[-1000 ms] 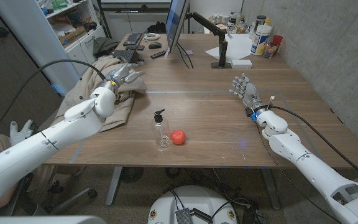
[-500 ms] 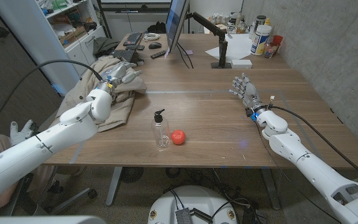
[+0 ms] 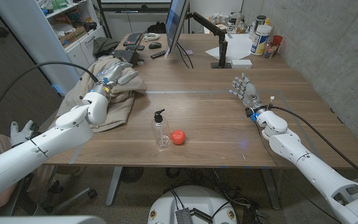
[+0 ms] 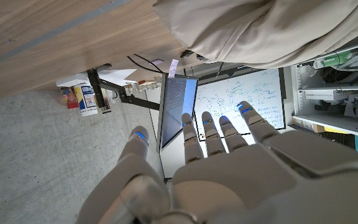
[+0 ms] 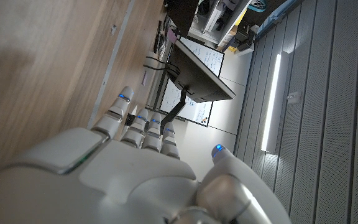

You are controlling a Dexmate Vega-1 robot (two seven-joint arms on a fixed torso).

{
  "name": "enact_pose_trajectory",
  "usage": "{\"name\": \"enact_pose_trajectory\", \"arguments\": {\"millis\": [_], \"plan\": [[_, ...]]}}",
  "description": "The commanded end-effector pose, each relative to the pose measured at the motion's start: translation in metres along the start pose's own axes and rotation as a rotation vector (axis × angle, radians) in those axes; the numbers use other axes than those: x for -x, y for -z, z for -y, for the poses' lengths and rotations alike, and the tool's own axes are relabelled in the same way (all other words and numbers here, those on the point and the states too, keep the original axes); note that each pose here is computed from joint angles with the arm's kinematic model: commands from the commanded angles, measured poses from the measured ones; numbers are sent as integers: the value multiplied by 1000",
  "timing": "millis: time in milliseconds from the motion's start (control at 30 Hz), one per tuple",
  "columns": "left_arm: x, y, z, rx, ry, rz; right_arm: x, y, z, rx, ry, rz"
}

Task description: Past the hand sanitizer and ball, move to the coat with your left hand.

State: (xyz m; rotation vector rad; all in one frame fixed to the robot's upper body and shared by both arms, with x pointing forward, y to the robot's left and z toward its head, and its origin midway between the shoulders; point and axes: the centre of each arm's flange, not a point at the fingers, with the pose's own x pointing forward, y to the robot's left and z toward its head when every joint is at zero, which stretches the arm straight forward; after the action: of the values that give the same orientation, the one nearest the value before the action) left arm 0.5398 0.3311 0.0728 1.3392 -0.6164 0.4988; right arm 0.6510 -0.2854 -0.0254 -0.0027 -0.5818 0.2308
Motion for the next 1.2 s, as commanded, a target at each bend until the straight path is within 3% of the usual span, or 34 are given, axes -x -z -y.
{"name": "enact_pose_trajectory", "arguments": {"millis": [33,300,633,1200], "plan": [[10,16,0,-89,-42,-18,0,2,-1,6,2,-11],[17,28,3,-80,-84,-45,0,2,-2,12,0,-12],[21,35,5,-114,-84,-57,0,2,-2,16,-1,-19],[17,39,10,-146,-69,-69,-1,3,-1,22,-9,-29]]}}
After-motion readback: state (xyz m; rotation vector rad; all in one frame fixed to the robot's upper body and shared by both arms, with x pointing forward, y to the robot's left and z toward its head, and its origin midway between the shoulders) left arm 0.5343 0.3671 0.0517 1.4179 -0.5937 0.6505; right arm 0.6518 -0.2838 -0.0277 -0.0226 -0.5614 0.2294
